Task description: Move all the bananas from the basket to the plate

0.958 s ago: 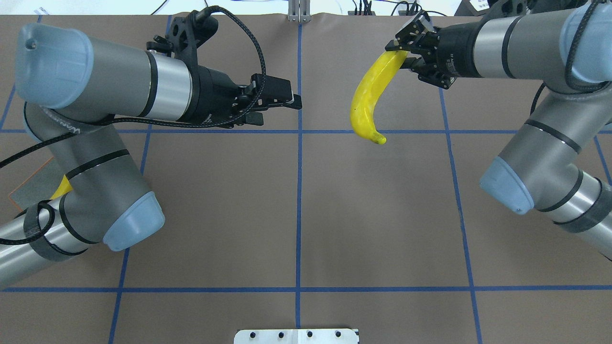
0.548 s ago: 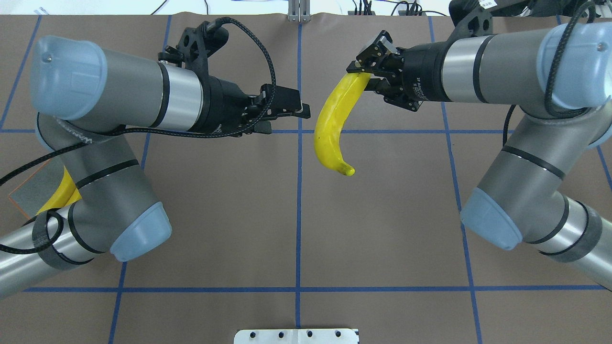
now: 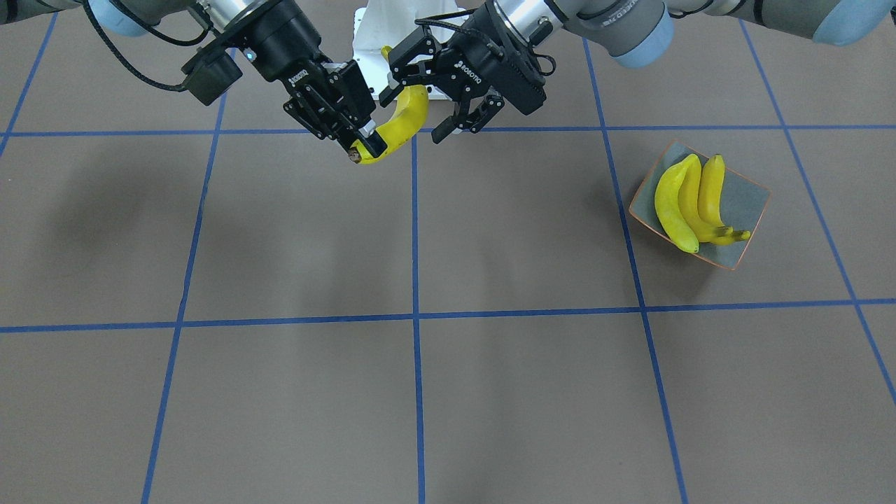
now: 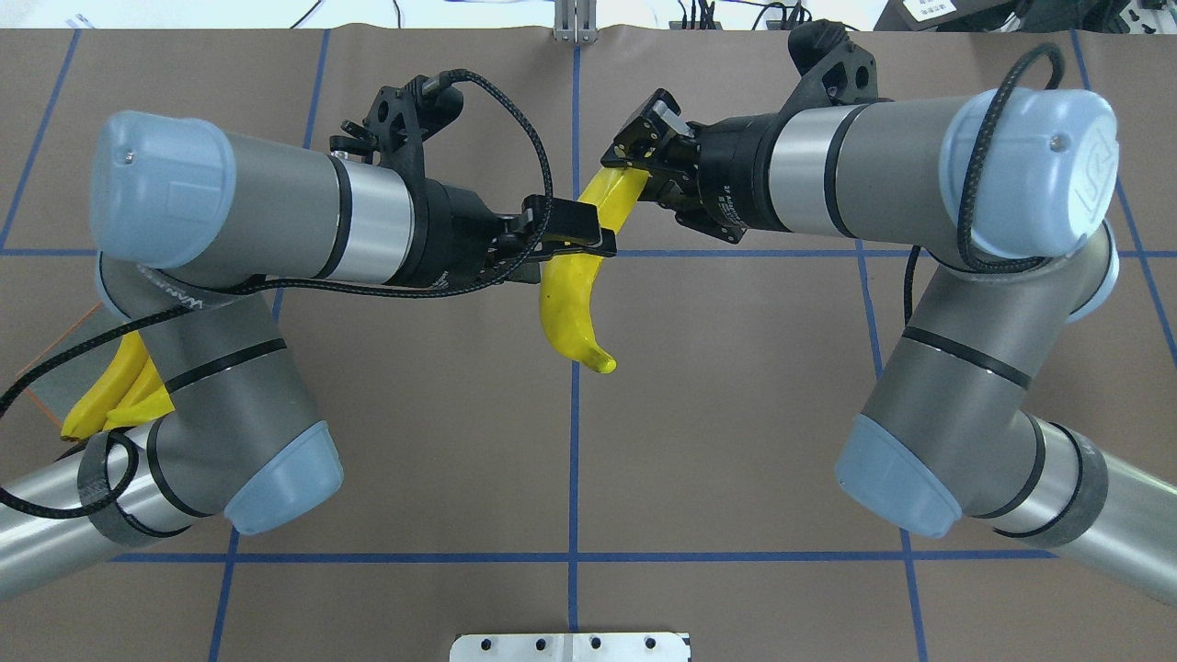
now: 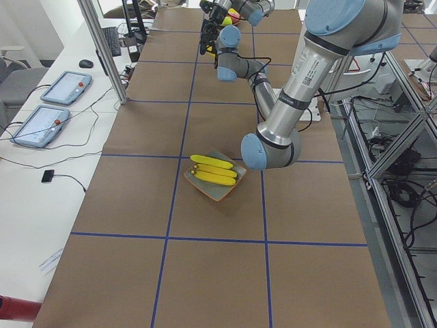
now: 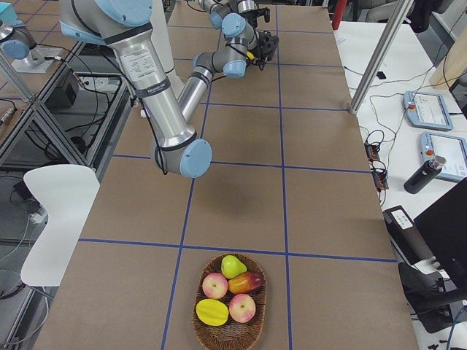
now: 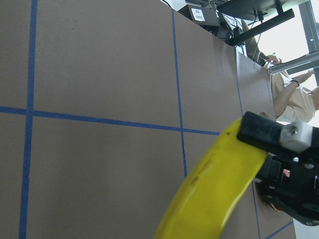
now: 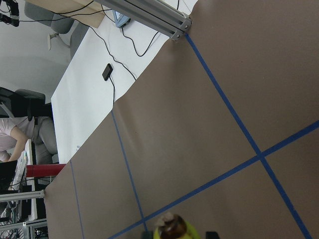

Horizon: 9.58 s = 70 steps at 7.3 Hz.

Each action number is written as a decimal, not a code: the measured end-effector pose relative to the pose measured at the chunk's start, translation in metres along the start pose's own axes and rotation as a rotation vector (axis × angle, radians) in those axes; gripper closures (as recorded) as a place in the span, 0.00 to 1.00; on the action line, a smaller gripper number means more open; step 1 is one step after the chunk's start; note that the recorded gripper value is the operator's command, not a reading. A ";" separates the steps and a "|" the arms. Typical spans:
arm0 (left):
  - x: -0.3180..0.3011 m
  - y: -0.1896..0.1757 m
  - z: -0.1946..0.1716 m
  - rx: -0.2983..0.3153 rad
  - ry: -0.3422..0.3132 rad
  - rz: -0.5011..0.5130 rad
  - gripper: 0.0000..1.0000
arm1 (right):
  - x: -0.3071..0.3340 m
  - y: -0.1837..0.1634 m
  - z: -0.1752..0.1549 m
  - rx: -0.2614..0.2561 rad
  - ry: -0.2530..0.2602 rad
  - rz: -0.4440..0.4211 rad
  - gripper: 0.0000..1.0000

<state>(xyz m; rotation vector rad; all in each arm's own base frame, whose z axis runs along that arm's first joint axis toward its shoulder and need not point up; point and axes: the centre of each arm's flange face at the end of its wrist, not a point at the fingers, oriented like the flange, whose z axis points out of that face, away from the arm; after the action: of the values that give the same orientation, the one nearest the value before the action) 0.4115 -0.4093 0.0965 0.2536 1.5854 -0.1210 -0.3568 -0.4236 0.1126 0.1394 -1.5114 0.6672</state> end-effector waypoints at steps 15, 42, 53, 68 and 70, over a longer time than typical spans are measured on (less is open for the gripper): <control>-0.151 -0.003 -0.106 0.019 -0.222 0.200 1.00 | 0.096 -0.172 -0.074 0.146 0.340 -0.369 0.00; -0.402 -0.103 -0.302 -0.227 -0.608 0.740 0.00 | 0.307 -0.353 -0.227 -0.061 0.639 -0.695 0.00; -0.511 -0.104 -0.476 -0.283 -0.854 0.101 0.00 | 0.412 -0.372 -0.316 -0.336 0.772 -0.641 0.00; -0.522 -0.066 -0.484 -0.296 -0.854 0.081 0.00 | 0.412 -0.373 -0.311 -0.305 0.788 -0.567 0.00; -0.524 -0.066 -0.484 -0.298 -0.853 0.077 0.00 | 0.408 -0.373 -0.311 -0.300 0.784 -0.573 0.00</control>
<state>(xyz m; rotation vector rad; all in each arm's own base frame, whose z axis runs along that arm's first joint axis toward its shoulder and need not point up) -0.0671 -0.4046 0.6295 0.0134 0.7282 0.0661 0.0622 -0.4485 0.5877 0.0612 -0.7350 0.0011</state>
